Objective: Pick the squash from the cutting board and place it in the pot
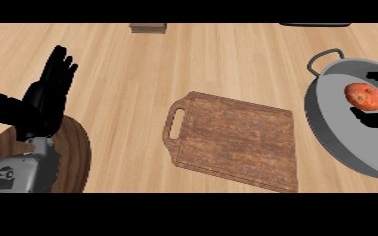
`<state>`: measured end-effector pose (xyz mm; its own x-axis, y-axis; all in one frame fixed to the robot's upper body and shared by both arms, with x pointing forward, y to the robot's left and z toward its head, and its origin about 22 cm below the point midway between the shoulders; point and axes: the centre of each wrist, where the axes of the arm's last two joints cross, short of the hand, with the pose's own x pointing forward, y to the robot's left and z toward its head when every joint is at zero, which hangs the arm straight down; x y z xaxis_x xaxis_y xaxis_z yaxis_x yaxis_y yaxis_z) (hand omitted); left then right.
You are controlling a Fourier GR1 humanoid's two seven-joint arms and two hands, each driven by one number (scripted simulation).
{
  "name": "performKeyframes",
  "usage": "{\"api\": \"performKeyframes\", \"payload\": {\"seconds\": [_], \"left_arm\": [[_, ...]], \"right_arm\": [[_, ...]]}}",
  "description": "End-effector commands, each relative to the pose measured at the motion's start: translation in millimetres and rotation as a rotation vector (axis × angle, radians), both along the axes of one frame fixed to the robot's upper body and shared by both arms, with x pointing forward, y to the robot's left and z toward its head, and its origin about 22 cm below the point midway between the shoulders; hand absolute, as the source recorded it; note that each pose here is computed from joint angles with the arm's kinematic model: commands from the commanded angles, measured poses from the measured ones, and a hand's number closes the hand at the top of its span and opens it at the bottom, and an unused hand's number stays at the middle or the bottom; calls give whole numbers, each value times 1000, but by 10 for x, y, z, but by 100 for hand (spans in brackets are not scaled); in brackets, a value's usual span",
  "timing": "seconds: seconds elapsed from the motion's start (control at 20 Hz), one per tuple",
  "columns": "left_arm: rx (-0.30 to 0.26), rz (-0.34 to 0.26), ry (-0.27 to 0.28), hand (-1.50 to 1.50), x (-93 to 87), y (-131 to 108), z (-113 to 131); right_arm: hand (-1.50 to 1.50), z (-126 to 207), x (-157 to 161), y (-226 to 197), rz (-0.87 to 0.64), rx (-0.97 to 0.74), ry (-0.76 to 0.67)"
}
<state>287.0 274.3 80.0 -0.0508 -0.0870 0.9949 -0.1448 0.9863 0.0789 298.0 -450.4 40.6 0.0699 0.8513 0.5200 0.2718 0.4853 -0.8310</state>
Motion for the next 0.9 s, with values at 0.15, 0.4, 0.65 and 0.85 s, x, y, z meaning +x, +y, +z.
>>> {"api": "performKeyframes", "payload": {"seconds": [0.15,0.4,0.65,0.85], "left_arm": [[-20,-7,-15,0,10,-51,12],[7,33,9,0,69,95,164],[-2,14,2,0,37,-70,50],[-11,9,28,0,-62,130,-38]], "right_arm": [[-150,-297,96,-68,165,247,66],[-150,-50,182,-227,222,515,-118],[-150,-68,77,-444,189,671,-172],[-150,215,-307,-986,151,681,-189]]}}
